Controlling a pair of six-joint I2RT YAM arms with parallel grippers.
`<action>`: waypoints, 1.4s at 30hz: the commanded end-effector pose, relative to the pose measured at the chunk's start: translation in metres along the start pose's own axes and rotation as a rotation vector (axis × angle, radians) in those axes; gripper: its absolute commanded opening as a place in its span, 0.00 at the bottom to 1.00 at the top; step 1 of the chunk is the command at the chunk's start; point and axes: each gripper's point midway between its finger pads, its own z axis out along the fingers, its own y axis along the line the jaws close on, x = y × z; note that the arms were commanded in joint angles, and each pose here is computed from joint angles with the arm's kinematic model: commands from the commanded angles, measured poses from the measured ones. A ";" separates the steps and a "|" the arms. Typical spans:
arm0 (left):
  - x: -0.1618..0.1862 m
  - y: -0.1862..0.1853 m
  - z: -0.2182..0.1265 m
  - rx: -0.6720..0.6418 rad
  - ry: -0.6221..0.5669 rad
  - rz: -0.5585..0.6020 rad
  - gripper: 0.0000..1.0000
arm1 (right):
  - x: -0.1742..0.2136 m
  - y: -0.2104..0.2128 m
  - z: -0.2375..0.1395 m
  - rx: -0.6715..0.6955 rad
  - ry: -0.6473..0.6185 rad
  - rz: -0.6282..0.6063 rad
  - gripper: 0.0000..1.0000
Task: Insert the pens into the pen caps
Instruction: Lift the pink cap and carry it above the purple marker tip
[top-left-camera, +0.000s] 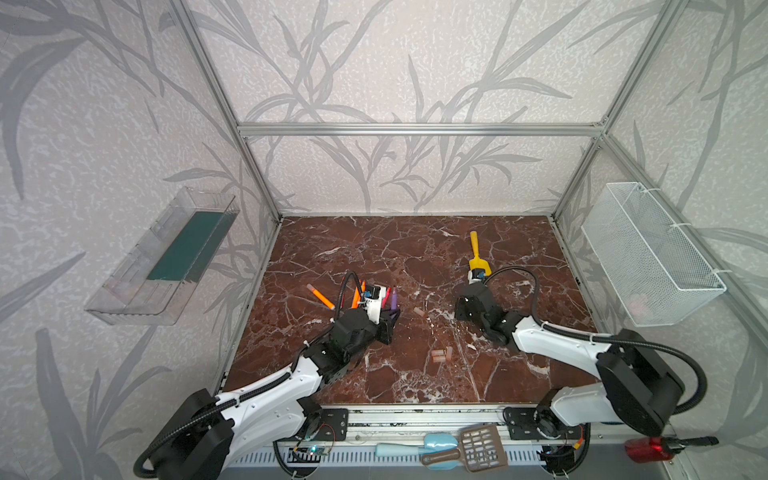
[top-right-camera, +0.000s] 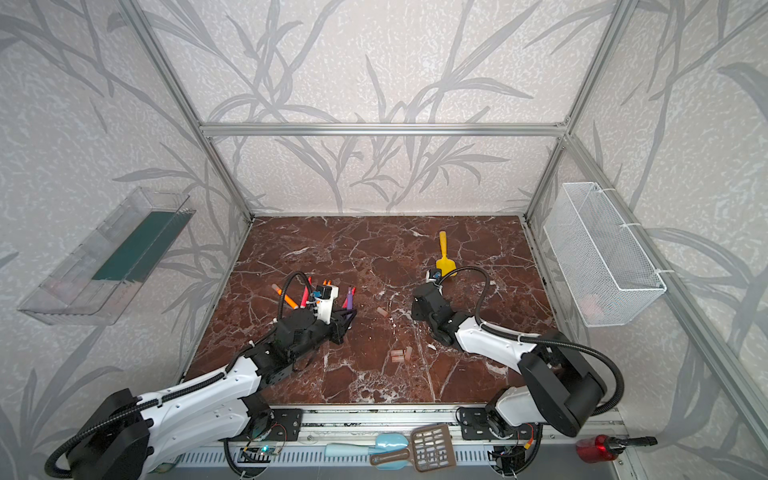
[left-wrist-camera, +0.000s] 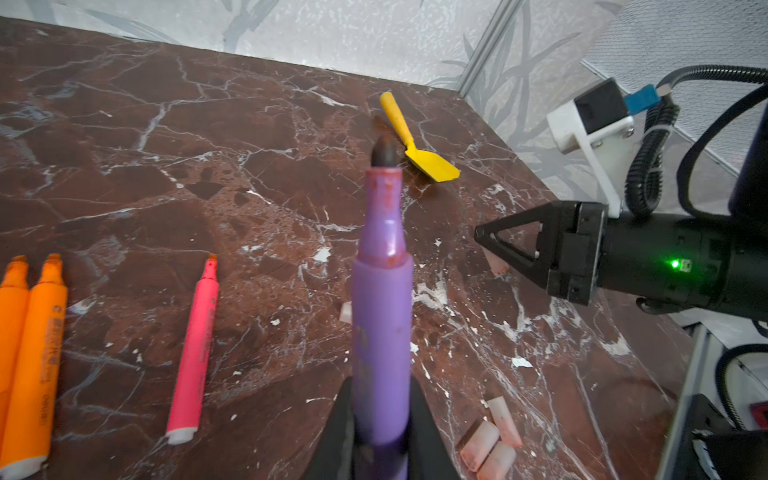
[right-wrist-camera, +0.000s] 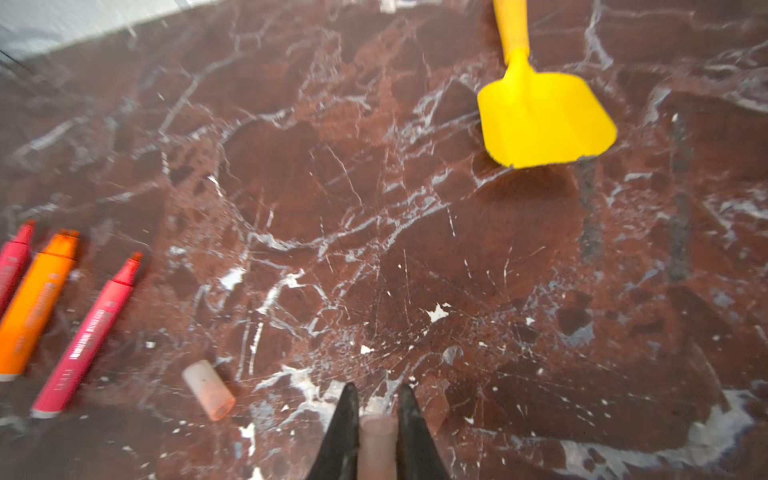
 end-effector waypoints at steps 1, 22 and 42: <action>-0.008 -0.032 -0.006 0.167 -0.019 0.029 0.00 | -0.022 0.006 -0.024 -0.067 -0.075 0.061 0.00; 0.020 -0.144 0.040 0.466 0.057 0.161 0.00 | -0.104 0.046 -0.131 -0.455 -0.405 0.176 0.00; 0.022 -0.151 0.056 0.493 0.040 0.111 0.00 | -0.097 0.107 -0.123 -0.709 -0.278 0.155 0.00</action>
